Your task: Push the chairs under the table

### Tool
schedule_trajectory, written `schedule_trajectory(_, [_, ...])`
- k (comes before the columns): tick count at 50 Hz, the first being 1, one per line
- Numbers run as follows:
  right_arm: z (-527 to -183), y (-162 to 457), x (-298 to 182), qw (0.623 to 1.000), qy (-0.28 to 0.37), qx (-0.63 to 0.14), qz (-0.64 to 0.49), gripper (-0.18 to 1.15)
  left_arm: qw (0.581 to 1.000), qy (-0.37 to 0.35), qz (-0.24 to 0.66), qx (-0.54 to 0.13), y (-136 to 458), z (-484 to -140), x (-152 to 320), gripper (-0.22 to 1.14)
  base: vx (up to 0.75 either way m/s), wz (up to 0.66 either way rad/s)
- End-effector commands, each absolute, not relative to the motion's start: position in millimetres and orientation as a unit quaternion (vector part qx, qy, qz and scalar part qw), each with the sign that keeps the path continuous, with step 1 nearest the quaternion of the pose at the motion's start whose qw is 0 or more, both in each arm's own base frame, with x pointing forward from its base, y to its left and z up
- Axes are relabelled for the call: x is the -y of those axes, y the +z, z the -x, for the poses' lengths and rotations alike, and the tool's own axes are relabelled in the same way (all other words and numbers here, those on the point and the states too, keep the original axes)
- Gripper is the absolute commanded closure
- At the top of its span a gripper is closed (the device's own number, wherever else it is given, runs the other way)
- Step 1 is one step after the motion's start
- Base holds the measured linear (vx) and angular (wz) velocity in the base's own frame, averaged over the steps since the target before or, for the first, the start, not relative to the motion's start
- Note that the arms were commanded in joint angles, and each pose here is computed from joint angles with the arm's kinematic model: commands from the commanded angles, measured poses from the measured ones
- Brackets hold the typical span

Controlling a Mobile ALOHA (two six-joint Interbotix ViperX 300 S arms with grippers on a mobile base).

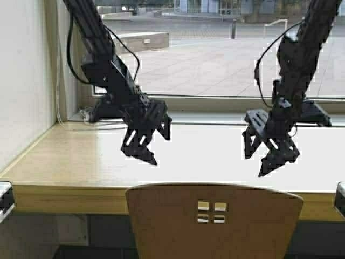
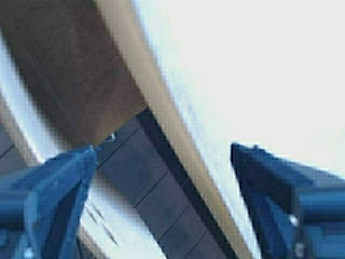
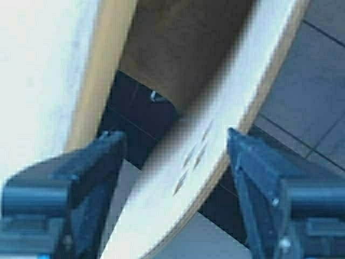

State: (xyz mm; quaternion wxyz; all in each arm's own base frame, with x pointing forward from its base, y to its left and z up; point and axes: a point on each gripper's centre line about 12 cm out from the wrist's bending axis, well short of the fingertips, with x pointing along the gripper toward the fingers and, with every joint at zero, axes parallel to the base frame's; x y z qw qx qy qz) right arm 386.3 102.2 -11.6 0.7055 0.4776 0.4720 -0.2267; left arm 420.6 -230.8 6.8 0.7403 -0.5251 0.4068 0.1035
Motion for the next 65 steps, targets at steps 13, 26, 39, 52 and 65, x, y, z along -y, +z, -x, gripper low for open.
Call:
schedule_trajectory(13, [-351, 127, -82, 0.826, -0.113, -0.359, -0.420, 0.06, 0.837, 0.002, 0.412, -0.361, 129, -348, 169, -0.10, -0.06, 0.04])
schedule_trajectory(26, [-319, 186, -71, 0.862, -0.062, -0.293, -0.408, 0.06, 0.876, -0.043, 0.324, -0.354, 157, -306, 142, -0.10, -0.12, 0.16])
schedule_trajectory(39, [-300, 183, -32, 0.903, -0.074, -0.276, -0.320, 0.06, 0.895, -0.098, 0.227, -0.372, 173, -293, 143, -0.10, -0.10, 0.24])
schedule_trajectory(52, [-290, 179, -18, 0.917, -0.082, -0.264, -0.289, 0.06, 0.906, -0.137, 0.135, -0.377, 172, -289, 143, -0.10, -0.12, 0.45])
schedule_trajectory(65, [-297, 189, -17, 0.923, -0.073, -0.256, -0.276, 0.06, 0.901, -0.171, 0.105, -0.385, 183, -290, 157, -0.10, -0.18, 0.56])
